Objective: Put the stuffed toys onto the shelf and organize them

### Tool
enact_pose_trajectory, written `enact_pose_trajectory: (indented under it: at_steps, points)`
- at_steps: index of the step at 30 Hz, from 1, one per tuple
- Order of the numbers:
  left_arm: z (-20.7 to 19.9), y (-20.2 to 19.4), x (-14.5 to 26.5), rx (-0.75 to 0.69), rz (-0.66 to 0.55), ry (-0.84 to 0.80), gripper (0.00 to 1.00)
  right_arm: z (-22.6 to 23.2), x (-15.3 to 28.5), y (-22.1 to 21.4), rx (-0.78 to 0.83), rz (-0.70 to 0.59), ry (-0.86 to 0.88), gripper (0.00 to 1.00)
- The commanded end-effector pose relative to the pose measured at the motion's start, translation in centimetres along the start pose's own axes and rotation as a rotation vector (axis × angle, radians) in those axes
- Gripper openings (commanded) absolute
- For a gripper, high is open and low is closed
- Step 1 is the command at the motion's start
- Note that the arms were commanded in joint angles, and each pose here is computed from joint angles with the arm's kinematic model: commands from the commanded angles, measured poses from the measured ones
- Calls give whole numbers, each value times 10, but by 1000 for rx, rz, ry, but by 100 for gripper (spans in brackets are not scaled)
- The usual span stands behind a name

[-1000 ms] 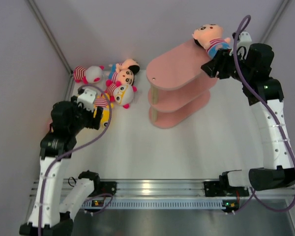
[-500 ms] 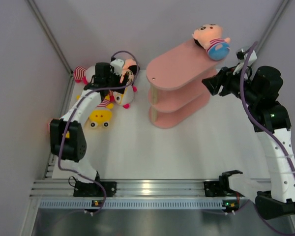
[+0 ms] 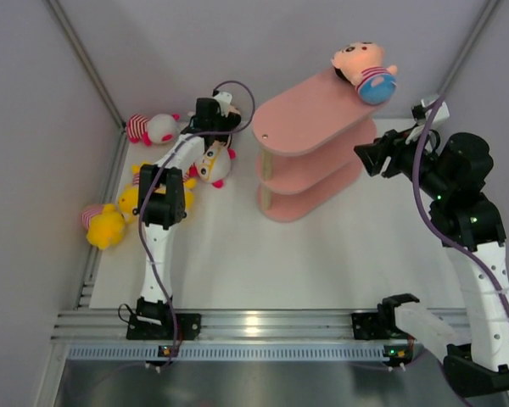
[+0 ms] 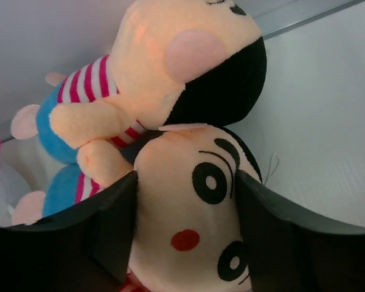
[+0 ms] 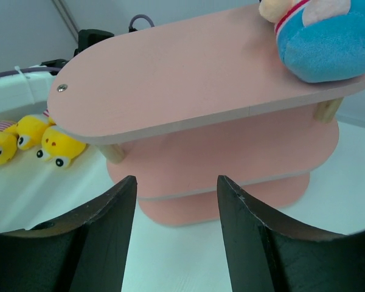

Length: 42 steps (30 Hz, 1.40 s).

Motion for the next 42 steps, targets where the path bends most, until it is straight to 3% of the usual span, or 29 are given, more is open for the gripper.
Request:
enact_pose_trajectory:
  at_steps: [1, 3, 4, 5, 6, 10, 14, 19, 20, 23, 25, 26, 27, 28, 29, 31, 32, 37, 39, 42]
  points:
    - [-2, 8, 6, 20, -11, -24, 62, 5, 4, 13, 44, -65, 7, 56]
    - [0, 8, 14, 11, -3, -19, 43, 7, 4, 14, 41, -65, 20, 56]
    - [-1, 1, 16, 6, 17, -18, 15, 8, 4, 14, 39, -63, 22, 56]
    - [2, -1, 20, -5, 25, -7, 4, 8, 3, 14, 36, -59, 25, 55]
    - [7, 10, 31, -12, 4, 4, 0, 9, 4, 16, 36, -61, 27, 55]
    - [21, 36, 75, -59, -47, 17, 0, 13, 9, 11, 36, -23, 43, 55]
    - [27, 87, 162, -86, -210, -39, 0, 20, 13, 4, 45, 39, 84, 55]
    - [11, 82, 244, -111, -262, -165, 0, 36, 22, 5, 69, 46, 177, 58]
    - [14, 94, 276, -134, -317, -164, 0, 40, 23, 6, 71, 50, 196, 59]
    - [-2, 84, 335, -197, -340, -298, 0, 49, 28, 11, 69, 65, 237, 59]
    - [-21, 58, 368, -248, -284, -433, 0, 55, 34, 15, 68, 59, 266, 60]
    - [-30, 60, 405, -366, -382, -512, 0, 61, 37, 16, 63, 57, 296, 61]
    - [-35, 53, 423, -422, -393, -559, 0, 64, 40, 19, 61, 51, 314, 61]
    - [-47, 26, 445, -438, -313, -668, 0, 67, 43, 21, 56, 42, 330, 62]
    - [-50, 22, 472, -560, -391, -687, 0, 73, 45, 22, 41, 41, 360, 62]
    - [-60, -8, 500, -625, -365, -745, 0, 79, 47, 30, 30, 17, 386, 62]
    - [-62, -20, 518, -736, -416, -734, 0, 82, 43, 30, 2, 32, 406, 62]
    - [-75, -66, 551, -974, -468, -775, 0, 114, 16, 32, -21, 121, 495, 64]
    - [-82, -85, 555, -1000, -463, -814, 1, 129, -15, 24, 10, 198, 467, 69]
    - [-85, -93, 554, -1032, -471, -813, 3, 182, -45, 6, 36, 302, 613, 73]
Point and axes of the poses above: each gripper's point midway between its finger pads, its own x axis back along the fingers, its own z axis along the line the jaws close on, y = z × x, the point moved 5 cm from there along x, back along the fingers, and after that the axes turned 7 degrees about -x, right-handed, at the moved point
